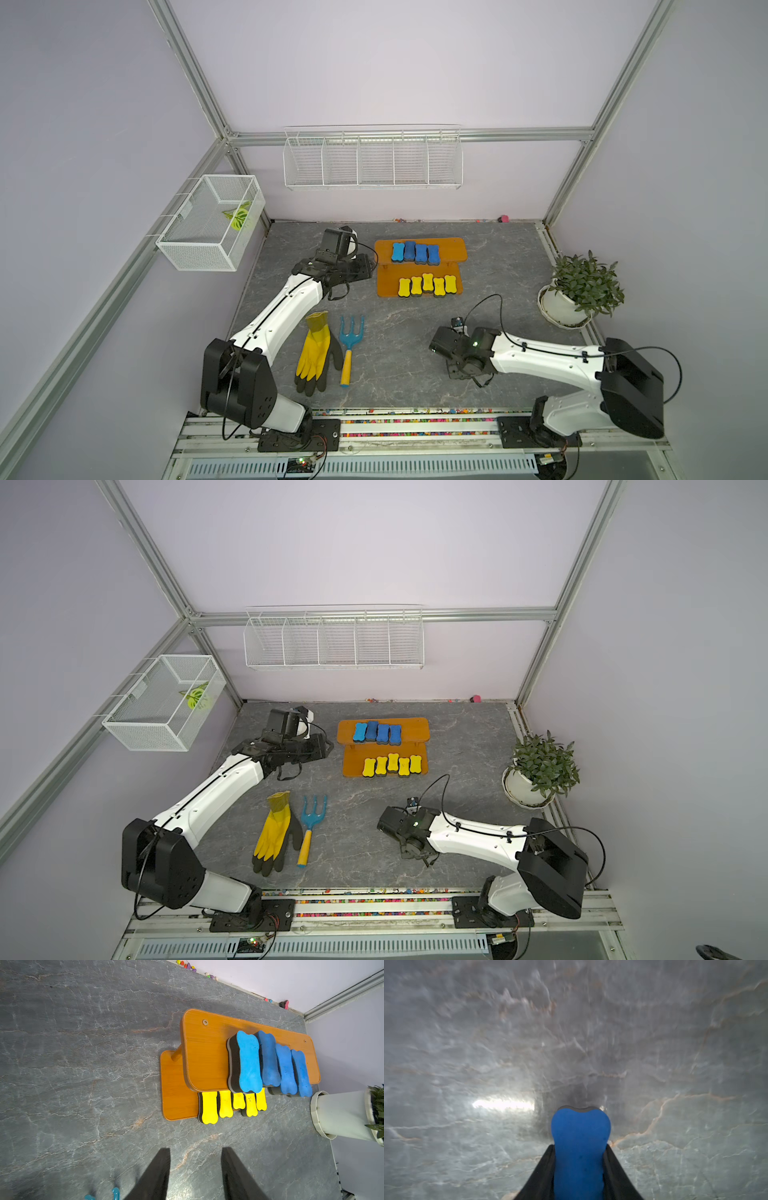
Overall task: Remove the whiteboard erasers from the shelf
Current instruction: Place the whiteboard eraser at the center of the board.
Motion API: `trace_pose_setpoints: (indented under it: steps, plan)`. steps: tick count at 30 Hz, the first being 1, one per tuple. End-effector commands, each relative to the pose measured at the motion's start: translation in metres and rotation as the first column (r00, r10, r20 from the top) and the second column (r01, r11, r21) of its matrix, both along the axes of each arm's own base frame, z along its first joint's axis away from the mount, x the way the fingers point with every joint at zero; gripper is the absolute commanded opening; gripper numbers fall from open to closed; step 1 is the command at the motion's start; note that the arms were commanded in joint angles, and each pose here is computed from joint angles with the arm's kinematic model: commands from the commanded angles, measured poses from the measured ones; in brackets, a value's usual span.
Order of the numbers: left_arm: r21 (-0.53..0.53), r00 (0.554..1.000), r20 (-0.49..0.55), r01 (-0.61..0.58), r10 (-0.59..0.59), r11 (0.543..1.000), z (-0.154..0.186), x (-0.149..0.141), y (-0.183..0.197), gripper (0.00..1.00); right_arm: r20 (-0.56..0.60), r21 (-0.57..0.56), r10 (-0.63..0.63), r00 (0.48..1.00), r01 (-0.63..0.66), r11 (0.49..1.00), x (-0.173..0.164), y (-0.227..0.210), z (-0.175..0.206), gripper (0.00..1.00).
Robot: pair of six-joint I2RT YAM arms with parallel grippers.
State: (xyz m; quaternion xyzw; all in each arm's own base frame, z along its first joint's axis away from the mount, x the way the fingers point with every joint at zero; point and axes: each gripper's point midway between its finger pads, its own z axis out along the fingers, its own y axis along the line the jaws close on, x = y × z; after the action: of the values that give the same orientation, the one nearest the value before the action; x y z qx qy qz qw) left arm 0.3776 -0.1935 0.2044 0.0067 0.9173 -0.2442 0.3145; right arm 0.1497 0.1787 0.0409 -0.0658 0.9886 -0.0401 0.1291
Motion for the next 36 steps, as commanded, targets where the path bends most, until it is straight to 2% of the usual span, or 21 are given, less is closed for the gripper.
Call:
trace_pose_setpoints:
  steps: [1,8,18,22,28,33,36]
  plan:
    - [-0.008,1.000,0.021,0.003,-0.003,1.000,0.005,0.000,-0.002,0.46,0.005,0.041,-0.035,0.999,0.035,0.999,-0.011,0.000,-0.006,0.38]
    - [-0.001,1.000,0.015,0.010,-0.010,1.000,0.001,-0.001,-0.005,0.46,-0.008,0.046,-0.040,0.999,0.040,0.998,-0.027,0.000,-0.020,0.39]
    - [0.010,1.000,0.017,0.008,-0.008,1.000,0.000,0.000,-0.004,0.46,-0.011,-0.025,-0.037,0.999,0.037,0.999,-0.037,-0.015,-0.025,0.43]
    - [0.014,1.000,0.018,0.007,-0.008,1.000,-0.001,0.000,-0.004,0.46,0.001,-0.063,-0.033,0.999,0.033,0.997,-0.035,-0.020,-0.017,0.53]
    - [0.018,1.000,0.013,0.001,-0.002,1.000,0.000,0.001,-0.003,0.46,0.059,-0.089,0.009,0.998,-0.004,0.996,-0.019,-0.011,0.012,0.63]
    - [0.014,1.000,0.011,-0.013,0.013,1.000,0.004,0.003,-0.003,0.46,0.087,-0.023,0.025,0.996,-0.023,0.999,0.003,0.006,0.040,0.63]
    - [-0.004,1.000,0.000,-0.013,0.013,1.000,0.005,0.006,-0.008,0.45,0.117,0.046,0.018,0.993,-0.023,0.999,0.029,0.018,0.062,0.63]
